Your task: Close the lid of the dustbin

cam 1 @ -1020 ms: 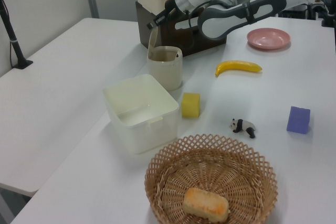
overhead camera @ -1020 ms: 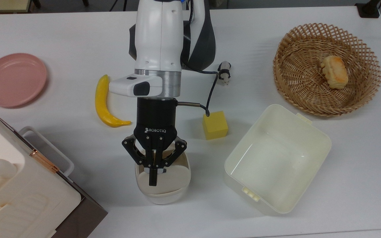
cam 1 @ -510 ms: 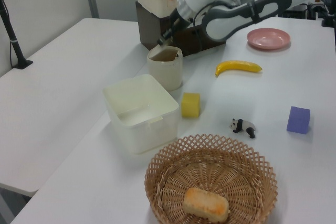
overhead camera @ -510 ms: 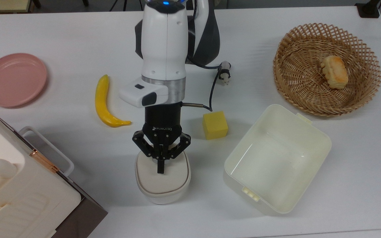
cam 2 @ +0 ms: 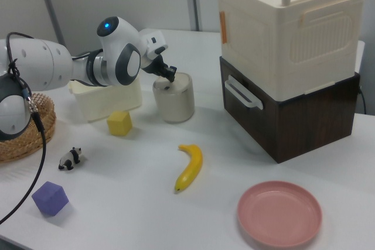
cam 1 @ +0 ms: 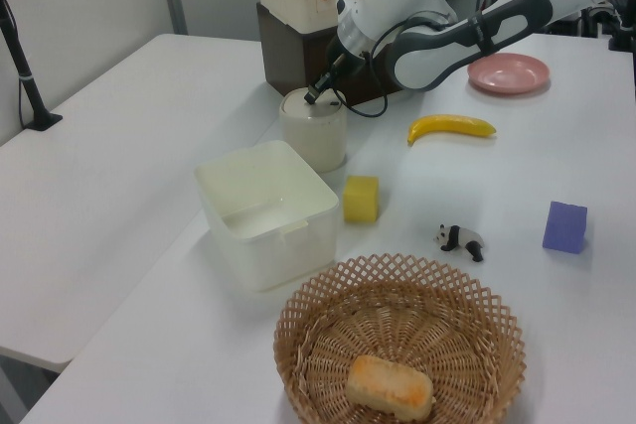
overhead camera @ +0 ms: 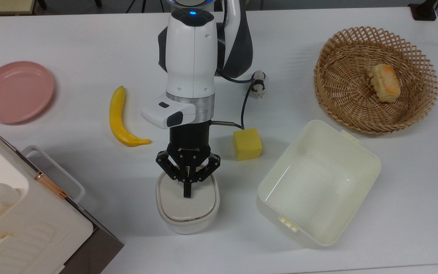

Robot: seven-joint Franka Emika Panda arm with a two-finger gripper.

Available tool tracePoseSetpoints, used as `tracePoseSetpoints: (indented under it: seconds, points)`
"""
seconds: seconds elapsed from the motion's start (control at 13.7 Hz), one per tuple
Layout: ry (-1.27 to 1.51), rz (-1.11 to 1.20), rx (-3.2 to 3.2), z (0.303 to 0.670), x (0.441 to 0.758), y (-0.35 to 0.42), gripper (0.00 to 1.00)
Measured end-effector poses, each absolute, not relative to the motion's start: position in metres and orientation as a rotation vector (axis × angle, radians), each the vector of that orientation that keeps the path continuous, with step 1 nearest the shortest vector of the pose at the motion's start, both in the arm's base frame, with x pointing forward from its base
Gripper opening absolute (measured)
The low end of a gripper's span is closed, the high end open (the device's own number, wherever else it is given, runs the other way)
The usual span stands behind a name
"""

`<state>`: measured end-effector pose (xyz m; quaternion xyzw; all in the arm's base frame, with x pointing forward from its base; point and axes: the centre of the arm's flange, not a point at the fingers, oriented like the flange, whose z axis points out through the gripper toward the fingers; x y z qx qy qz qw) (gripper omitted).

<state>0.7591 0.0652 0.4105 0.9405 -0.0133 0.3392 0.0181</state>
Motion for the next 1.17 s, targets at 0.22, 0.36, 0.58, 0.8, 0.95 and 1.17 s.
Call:
tracePoseSetpoints:
  seconds: [0.22,0.36,0.58,0.8,0.95,1.17]
  points:
    - [-0.042,1.06,2.92,0.414,0.758,0.065,0.01]
    - [-0.053,1.072,2.924,0.422,0.756,0.065,0.01]
    - [-0.055,1.059,2.93,0.419,0.754,0.065,0.01]
    - [-0.054,1.046,2.934,0.414,0.753,0.065,0.01]
    - [-0.053,1.039,2.936,0.412,0.752,0.065,0.01]
    - [-0.052,1.038,2.936,0.411,0.752,0.065,0.01]
